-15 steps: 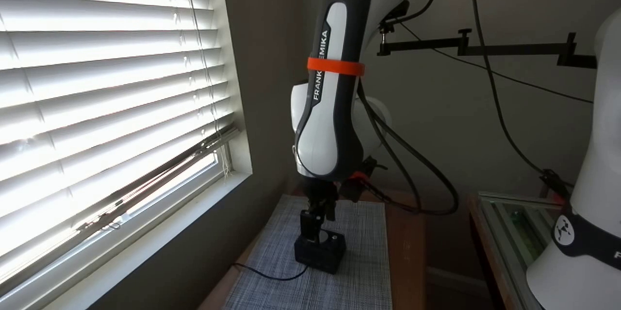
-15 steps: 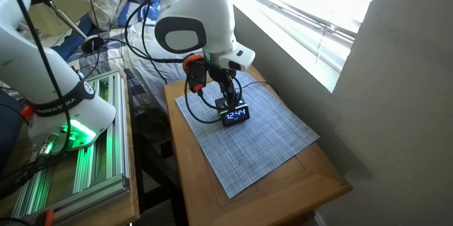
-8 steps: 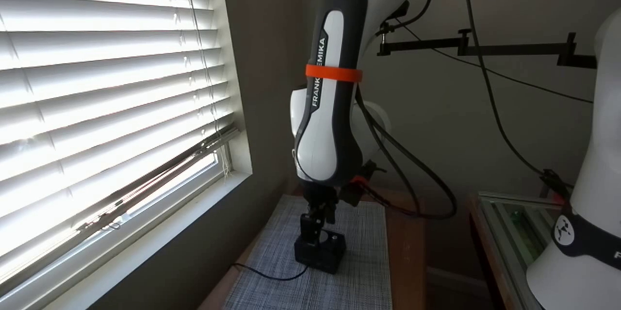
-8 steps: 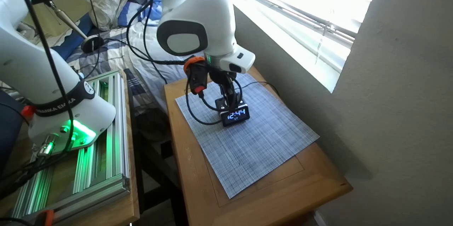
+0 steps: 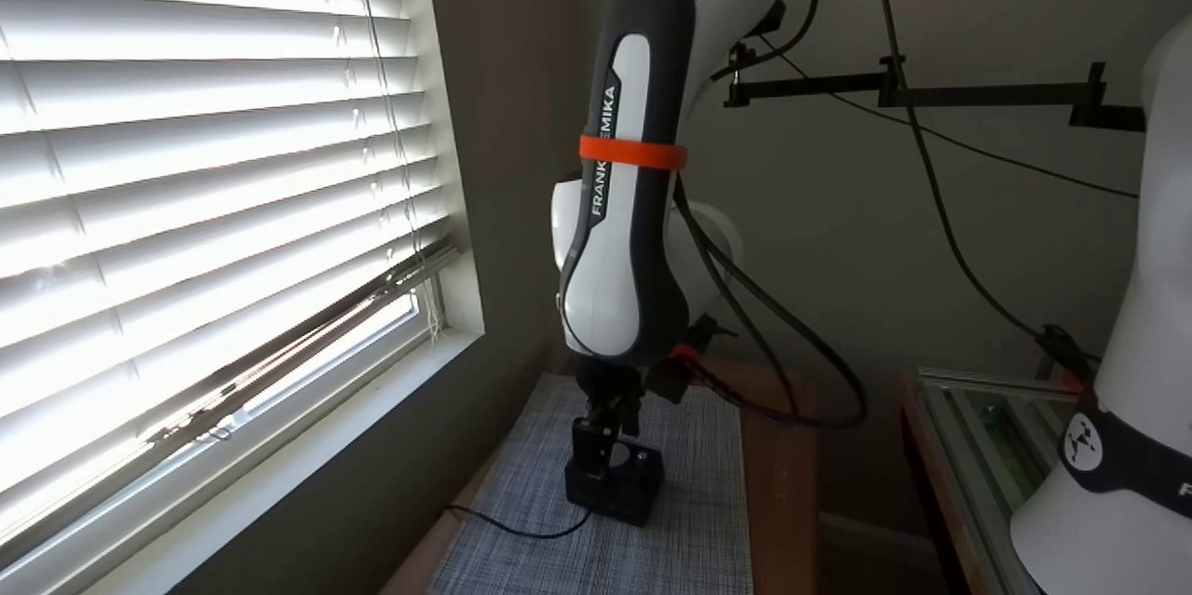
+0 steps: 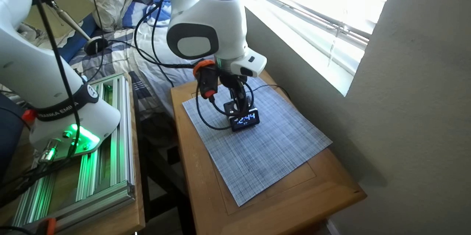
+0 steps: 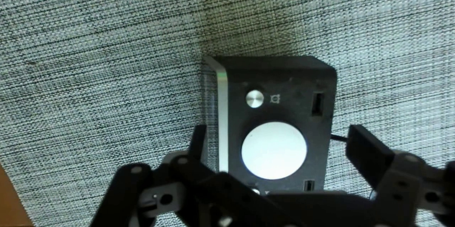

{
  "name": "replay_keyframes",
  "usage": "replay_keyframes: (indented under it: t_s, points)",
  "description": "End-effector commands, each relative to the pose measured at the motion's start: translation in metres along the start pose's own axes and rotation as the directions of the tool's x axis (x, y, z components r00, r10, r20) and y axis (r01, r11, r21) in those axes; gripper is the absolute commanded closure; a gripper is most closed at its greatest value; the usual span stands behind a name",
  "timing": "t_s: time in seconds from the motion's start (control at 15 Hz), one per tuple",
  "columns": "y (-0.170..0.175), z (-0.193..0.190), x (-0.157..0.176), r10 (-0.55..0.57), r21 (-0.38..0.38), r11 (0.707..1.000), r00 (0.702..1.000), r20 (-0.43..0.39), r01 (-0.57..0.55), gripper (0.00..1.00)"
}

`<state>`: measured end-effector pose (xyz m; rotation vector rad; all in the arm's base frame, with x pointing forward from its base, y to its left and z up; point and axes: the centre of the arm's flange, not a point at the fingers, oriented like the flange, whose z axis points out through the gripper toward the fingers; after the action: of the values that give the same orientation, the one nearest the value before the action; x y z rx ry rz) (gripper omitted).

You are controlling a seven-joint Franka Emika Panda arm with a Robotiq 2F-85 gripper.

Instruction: Twist the clock

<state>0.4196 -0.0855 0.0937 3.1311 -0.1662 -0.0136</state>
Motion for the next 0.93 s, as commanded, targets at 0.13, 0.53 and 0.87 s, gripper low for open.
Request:
replay_keyframes:
  t_s: [0.13,0.53,0.87]
  points:
    - [0.0038,0.0124,0.0079,0.013,-0.002,1.0,1.0,-0.015,-0.013,0.0]
    - [0.0073,0.0173,0.0118,0.019,-0.002,1.0,1.0,-0.014,-0.019,0.0]
    - [0.009,0.0205,0.0132,0.023,0.0,1.0,1.0,-0.012,-0.023,0.09]
